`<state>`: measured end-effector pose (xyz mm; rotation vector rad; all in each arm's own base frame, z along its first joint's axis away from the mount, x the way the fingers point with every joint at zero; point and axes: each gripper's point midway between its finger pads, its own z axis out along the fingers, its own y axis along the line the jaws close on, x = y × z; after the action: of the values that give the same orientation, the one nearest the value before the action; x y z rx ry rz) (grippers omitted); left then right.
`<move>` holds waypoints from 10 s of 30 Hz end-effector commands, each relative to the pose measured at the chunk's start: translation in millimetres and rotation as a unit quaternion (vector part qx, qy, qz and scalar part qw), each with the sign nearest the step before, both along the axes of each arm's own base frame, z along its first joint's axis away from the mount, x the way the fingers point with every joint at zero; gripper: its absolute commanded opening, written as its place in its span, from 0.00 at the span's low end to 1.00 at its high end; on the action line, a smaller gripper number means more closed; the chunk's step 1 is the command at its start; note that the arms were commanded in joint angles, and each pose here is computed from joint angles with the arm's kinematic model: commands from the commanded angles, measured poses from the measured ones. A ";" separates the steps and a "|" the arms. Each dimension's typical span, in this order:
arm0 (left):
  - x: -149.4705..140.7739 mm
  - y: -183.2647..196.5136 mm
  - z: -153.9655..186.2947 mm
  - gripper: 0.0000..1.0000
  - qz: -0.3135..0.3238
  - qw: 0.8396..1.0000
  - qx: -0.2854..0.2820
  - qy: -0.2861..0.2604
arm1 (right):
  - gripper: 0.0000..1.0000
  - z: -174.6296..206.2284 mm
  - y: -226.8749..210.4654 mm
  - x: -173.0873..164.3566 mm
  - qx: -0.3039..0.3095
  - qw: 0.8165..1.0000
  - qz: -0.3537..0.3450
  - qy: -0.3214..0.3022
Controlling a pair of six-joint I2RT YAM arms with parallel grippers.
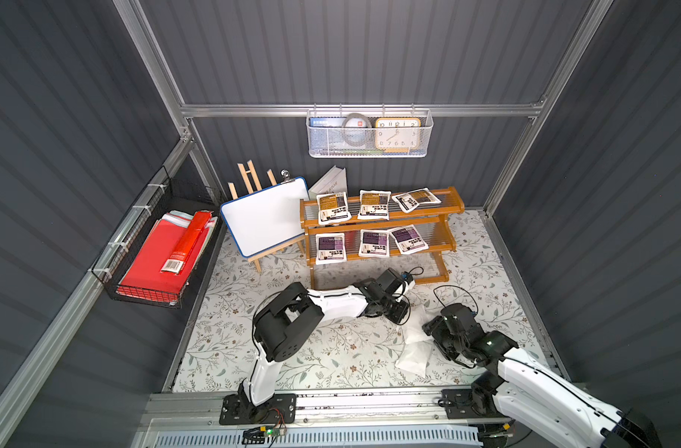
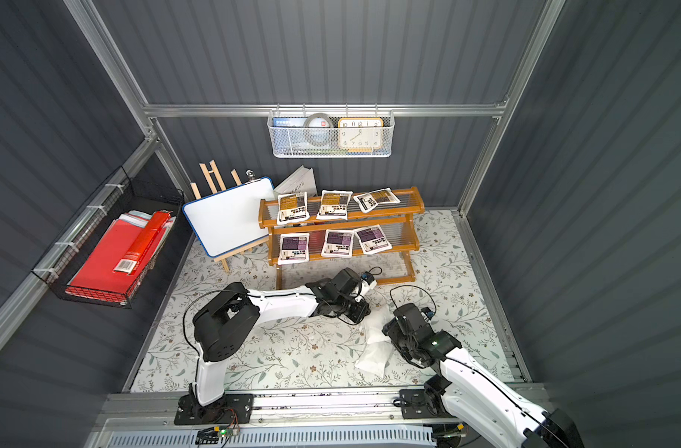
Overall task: Place the bagged coffee beans on the shelf by color
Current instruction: Pick up the bagged coffee beans at the center of the board, then place the bagged coffee beans on the shelf.
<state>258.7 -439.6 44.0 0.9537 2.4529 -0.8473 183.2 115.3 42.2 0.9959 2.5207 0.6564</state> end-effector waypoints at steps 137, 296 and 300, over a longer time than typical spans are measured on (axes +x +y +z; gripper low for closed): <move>7.8 197.0 170.1 0.73 0.240 0.901 -0.251 0.260 | 0.00 182.3 241.3 32.0 -0.770 0.430 0.273 -0.384; 28.5 357.2 153.5 0.58 0.608 0.787 -0.106 -0.020 | 0.06 44.7 271.2 125.5 0.295 0.867 0.303 -0.263; 28.6 356.4 152.7 0.58 0.607 0.788 -0.106 -0.019 | 0.07 40.2 274.2 130.4 0.296 0.869 0.301 -0.259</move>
<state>292.3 -85.7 201.4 -0.6904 2.1689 -0.5357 307.7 386.6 81.9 0.0761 2.1379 1.6827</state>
